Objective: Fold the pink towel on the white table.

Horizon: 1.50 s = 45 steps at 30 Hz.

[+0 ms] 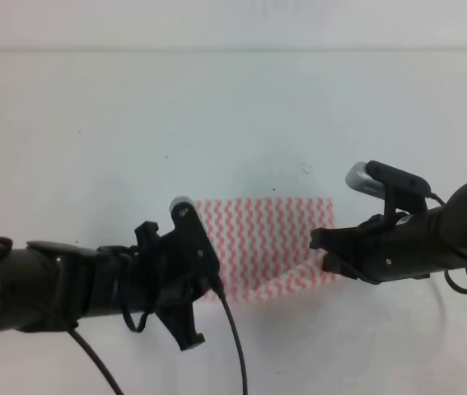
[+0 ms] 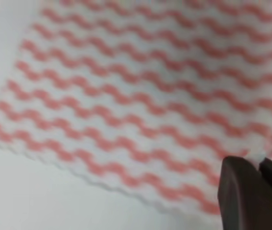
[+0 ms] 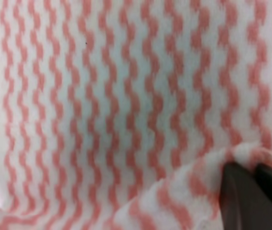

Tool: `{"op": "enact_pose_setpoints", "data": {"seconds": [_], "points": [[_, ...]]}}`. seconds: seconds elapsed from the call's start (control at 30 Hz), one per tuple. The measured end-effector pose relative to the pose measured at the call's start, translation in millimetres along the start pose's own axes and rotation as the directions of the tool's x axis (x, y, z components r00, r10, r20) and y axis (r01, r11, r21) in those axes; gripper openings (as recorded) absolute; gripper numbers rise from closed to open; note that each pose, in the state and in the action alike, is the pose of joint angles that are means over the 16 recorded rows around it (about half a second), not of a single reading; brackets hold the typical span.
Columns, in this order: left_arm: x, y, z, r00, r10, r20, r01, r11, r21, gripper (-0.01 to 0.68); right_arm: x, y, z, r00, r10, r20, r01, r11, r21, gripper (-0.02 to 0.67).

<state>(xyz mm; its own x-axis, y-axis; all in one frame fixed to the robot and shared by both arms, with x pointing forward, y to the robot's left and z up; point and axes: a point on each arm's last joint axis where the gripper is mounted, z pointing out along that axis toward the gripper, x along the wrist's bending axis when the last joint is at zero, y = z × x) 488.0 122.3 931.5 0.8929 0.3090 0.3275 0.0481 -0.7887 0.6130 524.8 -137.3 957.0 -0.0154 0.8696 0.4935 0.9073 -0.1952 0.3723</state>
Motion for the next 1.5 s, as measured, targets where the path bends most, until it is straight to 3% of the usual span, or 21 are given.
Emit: {"op": "enact_pose_setpoints", "data": {"seconds": [0.53,1.5], "points": [[22.6,14.1,3.3,0.996,-0.022,-0.09,0.022,1.0,0.005,-0.004,8.3,10.3,-3.5,1.0,-0.008,-0.023,0.007,0.999,-0.034,-0.016],[23.5,11.8,9.1,0.996,-0.022,-0.087,0.024,1.0,0.02,-0.005,7.1,17.6,3.5,1.0,-0.028,-0.007,0.027,0.997,-0.076,-0.017]]}}
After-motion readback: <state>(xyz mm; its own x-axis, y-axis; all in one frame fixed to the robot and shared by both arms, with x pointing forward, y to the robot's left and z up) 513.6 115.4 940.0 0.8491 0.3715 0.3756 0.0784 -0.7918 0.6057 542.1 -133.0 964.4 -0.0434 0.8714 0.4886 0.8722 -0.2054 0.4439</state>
